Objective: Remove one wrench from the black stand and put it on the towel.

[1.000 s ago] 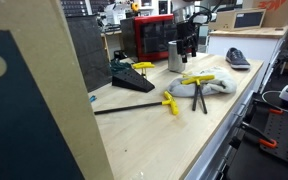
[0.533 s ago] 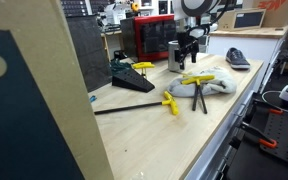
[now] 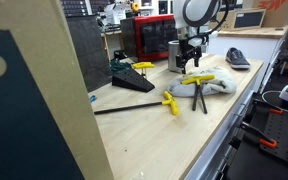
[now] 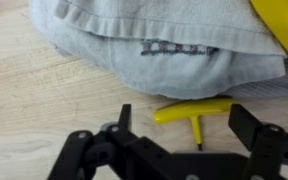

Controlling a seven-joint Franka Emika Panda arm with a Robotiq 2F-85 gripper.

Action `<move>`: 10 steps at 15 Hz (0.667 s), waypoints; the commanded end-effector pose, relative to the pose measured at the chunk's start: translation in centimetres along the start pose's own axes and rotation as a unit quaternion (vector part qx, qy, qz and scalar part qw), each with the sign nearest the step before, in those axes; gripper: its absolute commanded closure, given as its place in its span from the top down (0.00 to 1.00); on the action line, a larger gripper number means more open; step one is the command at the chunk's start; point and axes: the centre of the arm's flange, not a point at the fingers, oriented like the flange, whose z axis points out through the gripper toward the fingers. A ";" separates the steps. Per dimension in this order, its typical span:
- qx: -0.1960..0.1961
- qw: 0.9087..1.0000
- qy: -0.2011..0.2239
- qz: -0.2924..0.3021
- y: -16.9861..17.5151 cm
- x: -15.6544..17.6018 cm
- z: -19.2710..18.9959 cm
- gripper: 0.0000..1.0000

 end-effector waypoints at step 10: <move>-0.014 0.998 0.048 0.048 -0.1 1.7 0.8 1.00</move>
